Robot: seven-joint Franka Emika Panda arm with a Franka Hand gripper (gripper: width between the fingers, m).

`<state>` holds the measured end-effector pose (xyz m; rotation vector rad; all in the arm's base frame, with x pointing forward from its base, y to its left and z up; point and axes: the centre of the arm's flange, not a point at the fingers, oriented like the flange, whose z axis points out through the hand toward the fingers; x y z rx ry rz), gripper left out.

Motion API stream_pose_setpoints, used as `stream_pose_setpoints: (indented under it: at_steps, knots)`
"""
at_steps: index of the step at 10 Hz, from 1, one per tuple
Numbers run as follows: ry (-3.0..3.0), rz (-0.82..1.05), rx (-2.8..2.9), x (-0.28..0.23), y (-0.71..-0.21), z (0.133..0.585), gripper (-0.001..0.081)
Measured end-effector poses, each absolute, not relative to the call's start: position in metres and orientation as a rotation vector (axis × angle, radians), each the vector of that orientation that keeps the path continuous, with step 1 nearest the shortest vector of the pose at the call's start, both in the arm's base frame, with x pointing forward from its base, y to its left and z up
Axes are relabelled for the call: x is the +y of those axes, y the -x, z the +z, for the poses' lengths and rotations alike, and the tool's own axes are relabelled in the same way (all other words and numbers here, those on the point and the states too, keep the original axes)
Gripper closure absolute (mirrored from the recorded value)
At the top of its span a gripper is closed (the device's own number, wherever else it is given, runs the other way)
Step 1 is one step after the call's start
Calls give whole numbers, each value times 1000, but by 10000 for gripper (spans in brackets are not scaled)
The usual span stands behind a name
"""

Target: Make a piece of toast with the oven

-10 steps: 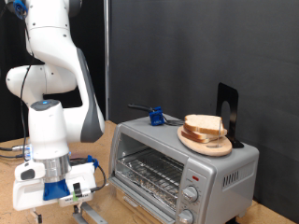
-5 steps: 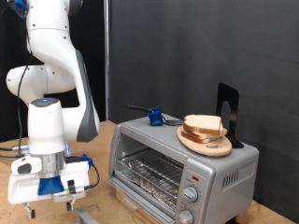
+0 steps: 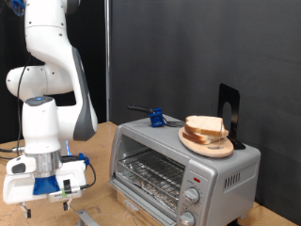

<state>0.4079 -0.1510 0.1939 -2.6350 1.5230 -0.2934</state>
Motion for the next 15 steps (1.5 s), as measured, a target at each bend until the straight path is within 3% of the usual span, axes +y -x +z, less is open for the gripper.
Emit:
stream_pose_setpoints:
  at_steps: [4, 10, 15]
  knots:
    - [2438, -99, 1011, -127, -408, 252, -2]
    - [2272, -174, 1021, -129, -392, 352, -2]
    - [2353, -92, 1014, -144, -355, 420, -2]
